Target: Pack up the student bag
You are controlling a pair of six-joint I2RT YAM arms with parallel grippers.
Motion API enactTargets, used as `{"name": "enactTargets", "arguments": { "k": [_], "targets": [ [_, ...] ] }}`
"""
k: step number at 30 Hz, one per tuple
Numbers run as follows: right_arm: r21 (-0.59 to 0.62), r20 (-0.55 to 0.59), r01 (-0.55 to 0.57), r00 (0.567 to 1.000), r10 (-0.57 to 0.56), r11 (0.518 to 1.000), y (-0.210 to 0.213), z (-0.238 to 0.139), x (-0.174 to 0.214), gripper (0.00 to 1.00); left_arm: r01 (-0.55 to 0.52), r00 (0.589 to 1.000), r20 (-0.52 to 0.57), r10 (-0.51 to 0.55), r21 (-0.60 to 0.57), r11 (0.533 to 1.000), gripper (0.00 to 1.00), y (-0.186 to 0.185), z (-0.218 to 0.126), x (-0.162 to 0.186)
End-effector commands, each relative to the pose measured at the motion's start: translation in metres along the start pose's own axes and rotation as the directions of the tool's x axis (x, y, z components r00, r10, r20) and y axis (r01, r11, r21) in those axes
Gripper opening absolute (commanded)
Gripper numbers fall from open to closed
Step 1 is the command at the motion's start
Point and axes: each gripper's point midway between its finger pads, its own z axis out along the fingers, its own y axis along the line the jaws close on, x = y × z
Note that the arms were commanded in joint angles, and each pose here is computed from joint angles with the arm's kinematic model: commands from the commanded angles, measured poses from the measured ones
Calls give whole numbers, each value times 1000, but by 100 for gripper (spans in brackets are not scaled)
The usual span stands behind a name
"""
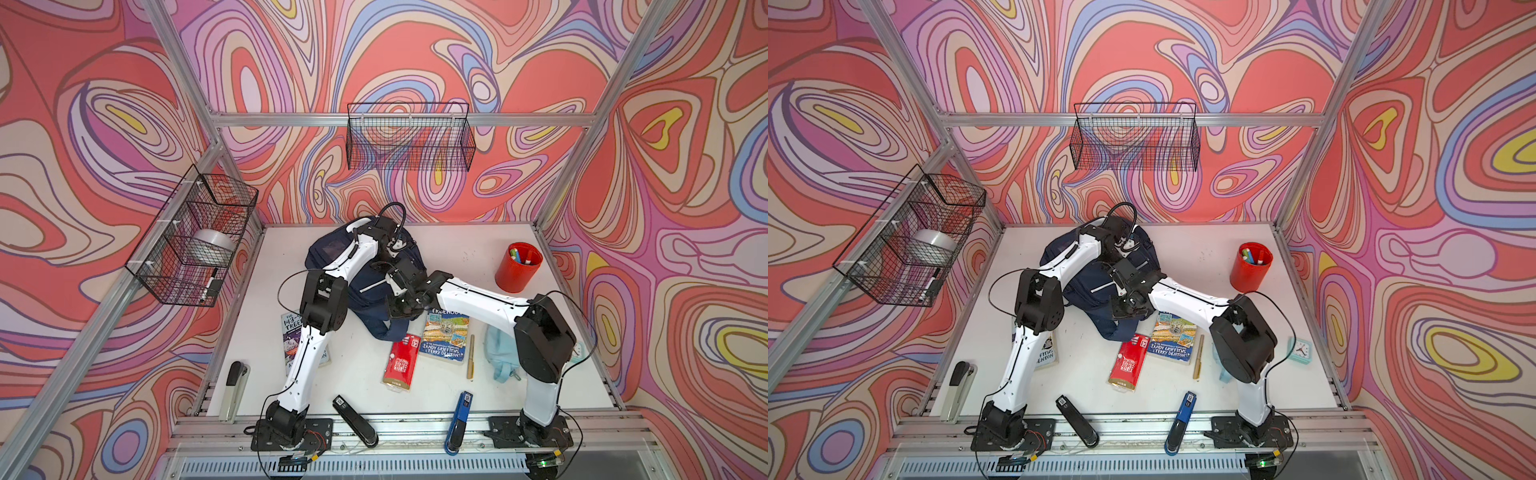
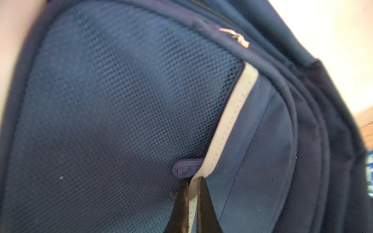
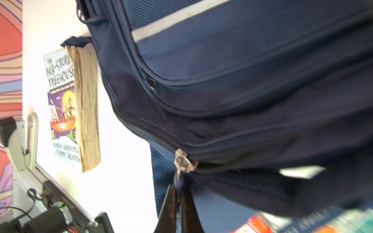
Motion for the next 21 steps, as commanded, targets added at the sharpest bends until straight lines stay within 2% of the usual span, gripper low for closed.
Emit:
{"name": "enactTargets", "arguments": {
  "k": [1, 6, 8, 11, 13, 17, 21],
  "targets": [
    [-113, -26, 2, 1000, -4, 994, 50, 21, 5, 0, 129, 976, -179, -125, 11, 992, 2, 11, 57, 47],
    [-82, 53, 41, 998, -37, 996, 71, 64, -15, 0, 194, 970, -160, -184, 44, 980, 2, 12, 59, 45],
    [-39, 56, 73, 996, -71, 997, 70, 83, -17, 0, 243, 960, -163, -228, 82, 966, 0, 15, 58, 45],
    [-55, 30, 63, 998, -62, 996, 76, 108, -14, 0, 272, 956, -149, -253, 117, 955, 0, 16, 57, 41],
    [-54, 97, 64, 994, -59, 996, 76, 115, -20, 0, 283, 954, -144, -264, 134, 950, 0, 16, 57, 40],
    [-18, 121, 91, 989, -88, 996, 66, 113, -18, 0, 287, 953, -145, -267, 142, 947, 0, 17, 54, 43],
    [-48, 127, 105, 987, -98, 993, 65, 85, -9, 0, 317, 948, -32, -317, 160, 935, 1, 22, 14, 26]
  ]
}}
